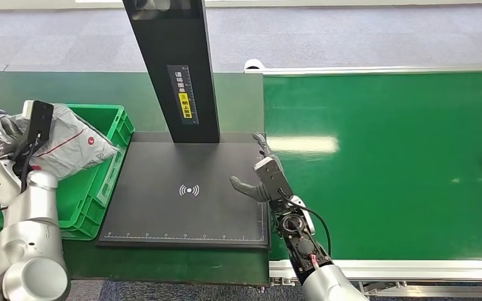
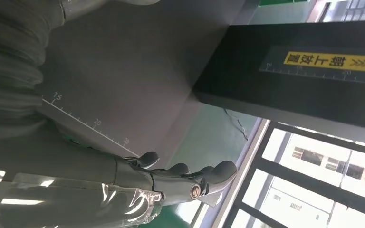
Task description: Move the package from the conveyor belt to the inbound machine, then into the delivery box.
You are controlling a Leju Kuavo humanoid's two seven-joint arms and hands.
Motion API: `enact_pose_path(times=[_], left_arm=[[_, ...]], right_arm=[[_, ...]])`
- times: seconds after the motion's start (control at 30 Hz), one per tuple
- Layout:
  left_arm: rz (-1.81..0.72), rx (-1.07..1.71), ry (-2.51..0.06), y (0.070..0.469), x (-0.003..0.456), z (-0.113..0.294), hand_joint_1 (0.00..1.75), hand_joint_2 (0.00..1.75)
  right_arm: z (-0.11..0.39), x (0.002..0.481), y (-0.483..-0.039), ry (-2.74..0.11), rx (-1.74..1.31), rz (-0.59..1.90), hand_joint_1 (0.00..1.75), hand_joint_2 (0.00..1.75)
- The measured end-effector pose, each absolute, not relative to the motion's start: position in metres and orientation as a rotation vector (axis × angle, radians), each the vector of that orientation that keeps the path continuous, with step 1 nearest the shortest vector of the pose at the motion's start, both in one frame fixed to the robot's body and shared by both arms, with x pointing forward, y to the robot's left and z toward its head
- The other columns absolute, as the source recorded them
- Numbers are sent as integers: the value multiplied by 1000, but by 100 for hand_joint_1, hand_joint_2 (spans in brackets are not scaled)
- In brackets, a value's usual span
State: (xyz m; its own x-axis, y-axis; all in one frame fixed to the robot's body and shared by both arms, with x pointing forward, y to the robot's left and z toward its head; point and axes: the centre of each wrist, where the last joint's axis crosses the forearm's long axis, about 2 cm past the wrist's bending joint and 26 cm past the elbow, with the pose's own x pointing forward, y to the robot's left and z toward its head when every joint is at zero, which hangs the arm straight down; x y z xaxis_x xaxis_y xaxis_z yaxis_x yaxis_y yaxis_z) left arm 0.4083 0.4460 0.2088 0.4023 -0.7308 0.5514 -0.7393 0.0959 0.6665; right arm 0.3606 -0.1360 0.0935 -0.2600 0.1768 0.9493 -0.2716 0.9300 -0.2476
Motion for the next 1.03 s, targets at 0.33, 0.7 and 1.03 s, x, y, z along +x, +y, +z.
enact_pose_path(times=[0.33,0.7,1.03], left_arm=[[-105,1376,-1186,440,419,177,0,175],[-160,1103,-1428,403,424,154,0,0],[124,1114,-1872,374,421,162,0,0]], right_arm=[[93,360,-135,-1770,69,450,0,175],[93,359,-134,-1758,66,462,0,175],[93,360,-135,-1767,57,431,0,175]])
